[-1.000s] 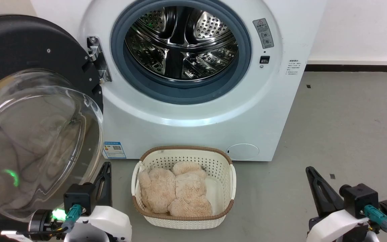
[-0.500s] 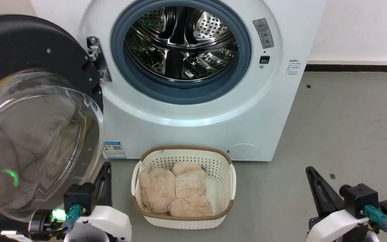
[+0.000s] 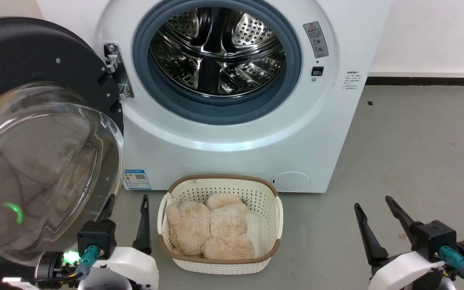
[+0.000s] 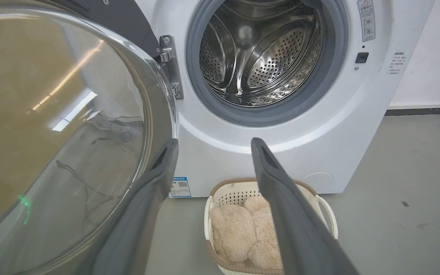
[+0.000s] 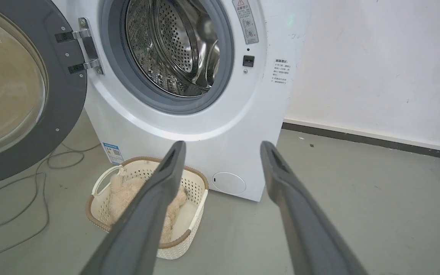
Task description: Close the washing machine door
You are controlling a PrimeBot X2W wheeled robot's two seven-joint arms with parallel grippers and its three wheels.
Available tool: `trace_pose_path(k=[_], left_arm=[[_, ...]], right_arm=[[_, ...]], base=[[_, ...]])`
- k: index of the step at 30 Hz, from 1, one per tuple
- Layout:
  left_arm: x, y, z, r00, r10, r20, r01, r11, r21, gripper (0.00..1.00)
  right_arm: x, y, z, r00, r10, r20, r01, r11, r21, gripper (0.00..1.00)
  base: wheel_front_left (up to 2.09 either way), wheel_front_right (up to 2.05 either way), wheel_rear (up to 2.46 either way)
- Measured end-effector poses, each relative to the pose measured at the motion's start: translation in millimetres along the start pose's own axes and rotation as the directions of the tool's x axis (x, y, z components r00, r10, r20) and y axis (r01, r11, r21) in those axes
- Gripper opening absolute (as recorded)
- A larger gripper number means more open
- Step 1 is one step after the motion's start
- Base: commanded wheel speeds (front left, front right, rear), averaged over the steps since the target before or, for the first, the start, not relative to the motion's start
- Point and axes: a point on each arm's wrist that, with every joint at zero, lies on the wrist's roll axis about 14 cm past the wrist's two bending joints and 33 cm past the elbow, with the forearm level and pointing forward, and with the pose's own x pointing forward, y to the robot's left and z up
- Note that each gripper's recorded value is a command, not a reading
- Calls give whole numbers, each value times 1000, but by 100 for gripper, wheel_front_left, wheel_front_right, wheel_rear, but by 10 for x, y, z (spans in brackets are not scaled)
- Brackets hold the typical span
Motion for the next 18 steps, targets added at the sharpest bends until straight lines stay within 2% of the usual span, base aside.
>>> trace_pose_path(k=[6,7,8,9,18], left_arm=[[0,-1,10,1000,7,11,-7,1000,0,100],[-1,1,10,1000,8,12,-8,1000,0,86],[-1,1,12,1000,8,13,-8,1000,0,38],[-1,1,19,1000,8,17,-8,1000,0,0],[8,67,164,997,31,71,-31,1000,-4,0]], right_arm=[[6,-13,12,1000,-4,11,3,1000,17,100],[8,-13,16,1000,-4,15,3,1000,20,100],[11,-14,18,1000,-4,16,3,1000,23,100],[14,-15,17,1000,-4,16,4,1000,27,100],[56,14,49,999,5,40,-8,998,61,100]], base=[[0,0,0],[0,0,0],[0,0,0],[0,0,0],[0,0,0]])
